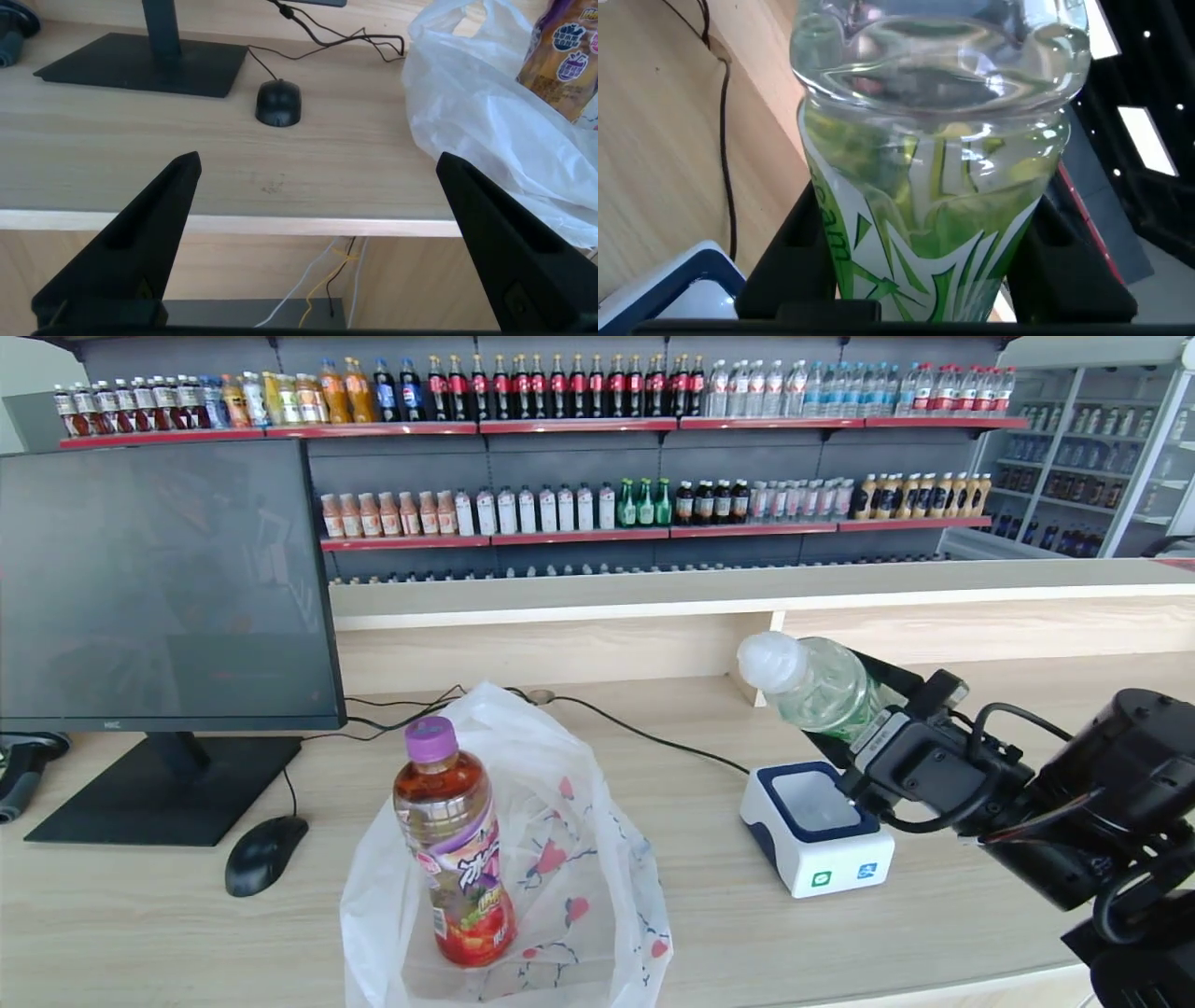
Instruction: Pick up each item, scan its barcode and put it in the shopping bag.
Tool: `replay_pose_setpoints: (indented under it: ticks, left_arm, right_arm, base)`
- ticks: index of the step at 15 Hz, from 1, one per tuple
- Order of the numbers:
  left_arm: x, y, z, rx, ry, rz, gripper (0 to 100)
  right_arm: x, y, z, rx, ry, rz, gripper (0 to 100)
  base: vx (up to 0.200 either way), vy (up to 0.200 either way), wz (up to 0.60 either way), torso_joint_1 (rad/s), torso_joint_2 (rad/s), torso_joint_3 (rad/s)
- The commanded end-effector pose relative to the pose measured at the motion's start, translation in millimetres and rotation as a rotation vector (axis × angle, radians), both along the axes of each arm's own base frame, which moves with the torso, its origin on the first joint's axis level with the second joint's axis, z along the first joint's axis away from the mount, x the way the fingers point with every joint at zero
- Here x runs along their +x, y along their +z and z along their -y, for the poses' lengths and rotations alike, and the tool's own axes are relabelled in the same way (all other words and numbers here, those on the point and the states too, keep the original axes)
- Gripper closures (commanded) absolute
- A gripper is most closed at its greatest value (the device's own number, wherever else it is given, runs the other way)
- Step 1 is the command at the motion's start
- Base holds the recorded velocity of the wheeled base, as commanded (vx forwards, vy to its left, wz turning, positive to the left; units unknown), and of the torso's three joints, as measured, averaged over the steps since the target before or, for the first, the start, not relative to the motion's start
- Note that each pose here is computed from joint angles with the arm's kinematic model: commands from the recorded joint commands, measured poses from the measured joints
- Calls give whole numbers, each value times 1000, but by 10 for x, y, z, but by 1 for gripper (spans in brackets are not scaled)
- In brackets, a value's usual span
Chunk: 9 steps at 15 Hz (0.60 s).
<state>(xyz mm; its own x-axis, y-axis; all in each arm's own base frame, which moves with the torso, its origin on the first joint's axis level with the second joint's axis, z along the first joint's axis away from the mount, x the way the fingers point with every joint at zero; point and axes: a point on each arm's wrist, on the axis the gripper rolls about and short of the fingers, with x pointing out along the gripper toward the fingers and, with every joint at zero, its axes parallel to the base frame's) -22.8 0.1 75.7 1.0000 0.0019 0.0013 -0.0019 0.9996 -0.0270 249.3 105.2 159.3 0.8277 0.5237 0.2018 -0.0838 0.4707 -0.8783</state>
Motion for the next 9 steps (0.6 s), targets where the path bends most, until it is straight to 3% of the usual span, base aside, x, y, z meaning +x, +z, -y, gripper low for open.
replay_pose_setpoints:
  ticks: [1, 4, 9]
  left_arm:
    - [0, 0, 0, -1, 0, 0, 0]
    - [0, 0, 0, -2, 1, 0, 0]
    - [0, 0, 0, -2, 0, 0, 0]
  right_arm:
    - [-59, -19, -63, -52, 44, 22, 100]
    - [-170, -204, -196, -149, 116, -5, 100]
    - [-315, -275, -320, -214, 191, 6, 100]
  base:
    - [0, 0, 0, 0, 0, 0]
    - [0, 0, 0, 0, 0, 0]
    - [0, 0, 0, 0, 0, 0]
